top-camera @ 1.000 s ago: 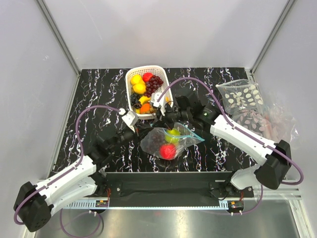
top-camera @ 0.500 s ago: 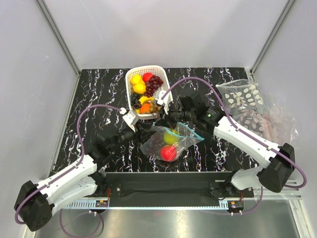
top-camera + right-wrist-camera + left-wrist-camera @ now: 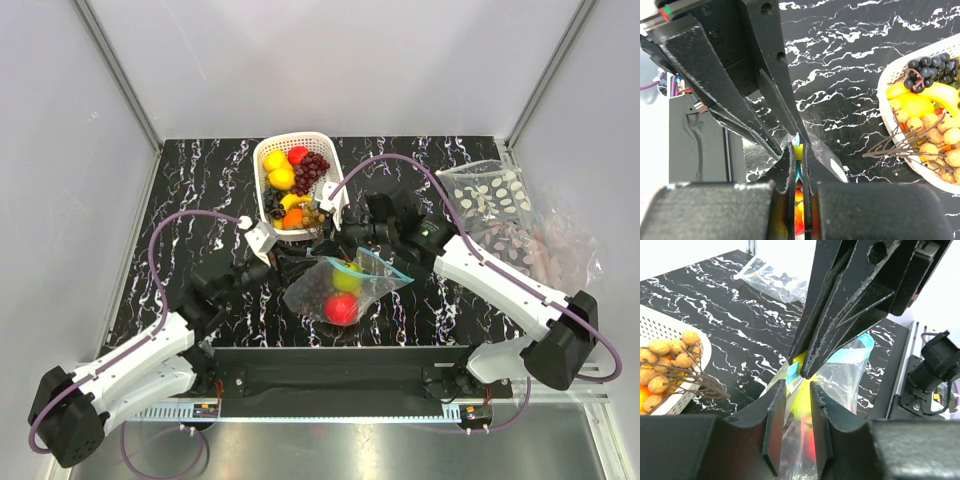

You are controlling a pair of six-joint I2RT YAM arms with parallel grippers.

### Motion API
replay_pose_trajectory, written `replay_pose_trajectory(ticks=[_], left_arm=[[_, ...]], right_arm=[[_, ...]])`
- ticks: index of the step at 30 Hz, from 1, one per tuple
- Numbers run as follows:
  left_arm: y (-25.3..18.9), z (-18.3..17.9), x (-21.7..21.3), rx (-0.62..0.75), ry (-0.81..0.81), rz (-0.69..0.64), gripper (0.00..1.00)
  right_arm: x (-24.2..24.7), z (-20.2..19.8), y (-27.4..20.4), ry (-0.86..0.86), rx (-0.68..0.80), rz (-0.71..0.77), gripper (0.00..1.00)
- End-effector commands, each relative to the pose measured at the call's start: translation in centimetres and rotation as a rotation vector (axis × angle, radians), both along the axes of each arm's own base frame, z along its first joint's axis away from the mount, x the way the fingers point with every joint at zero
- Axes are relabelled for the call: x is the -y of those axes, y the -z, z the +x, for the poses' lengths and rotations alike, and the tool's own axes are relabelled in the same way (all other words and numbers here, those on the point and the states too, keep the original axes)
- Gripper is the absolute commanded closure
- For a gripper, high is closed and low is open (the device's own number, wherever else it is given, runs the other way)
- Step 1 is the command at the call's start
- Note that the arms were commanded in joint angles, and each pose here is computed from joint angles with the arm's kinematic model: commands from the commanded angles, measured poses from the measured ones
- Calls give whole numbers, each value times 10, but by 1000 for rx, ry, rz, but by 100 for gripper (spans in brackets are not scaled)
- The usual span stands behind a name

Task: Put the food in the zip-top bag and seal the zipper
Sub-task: Zip the zipper food storage bag at the center of the board.

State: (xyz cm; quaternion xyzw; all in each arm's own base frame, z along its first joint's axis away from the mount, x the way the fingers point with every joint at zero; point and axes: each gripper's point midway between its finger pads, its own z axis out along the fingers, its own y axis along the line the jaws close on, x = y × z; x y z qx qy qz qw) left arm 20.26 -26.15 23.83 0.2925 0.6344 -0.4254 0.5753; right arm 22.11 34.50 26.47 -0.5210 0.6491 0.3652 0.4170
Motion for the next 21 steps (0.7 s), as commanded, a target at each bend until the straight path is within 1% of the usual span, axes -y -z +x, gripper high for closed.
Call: replay_pose_trajectory(ticks=[1, 3, 6, 7, 8, 13, 18, 21], left_arm=[[-43, -1, 6, 96, 36, -82, 71], [-45, -2, 7, 100, 44, -85, 73], [-46, -1, 9, 102, 49, -88, 84], [-47, -1, 9, 103, 54, -90, 98], [-47, -1, 10, 102, 55, -90, 100], [-47, 2, 6, 85, 20, -100, 100], [-55, 4, -2, 79, -25, -139, 100], [-54, 8, -4, 31, -51, -140, 100]], right_arm=[[-1, -4, -40, -26, 71, 112, 100], [-1, -6, -41, -30, 69, 118, 100], [-1, -6, -40, -31, 67, 118, 100], [-1, -6, -39, -31, 64, 115, 100], [-1, -5, -38, -23, 64, 113, 100], [5, -3, -32, 9, 70, 98, 100], [13, -4, -21, 45, 47, 84, 100], [18, -4, -19, 74, 45, 98, 100]])
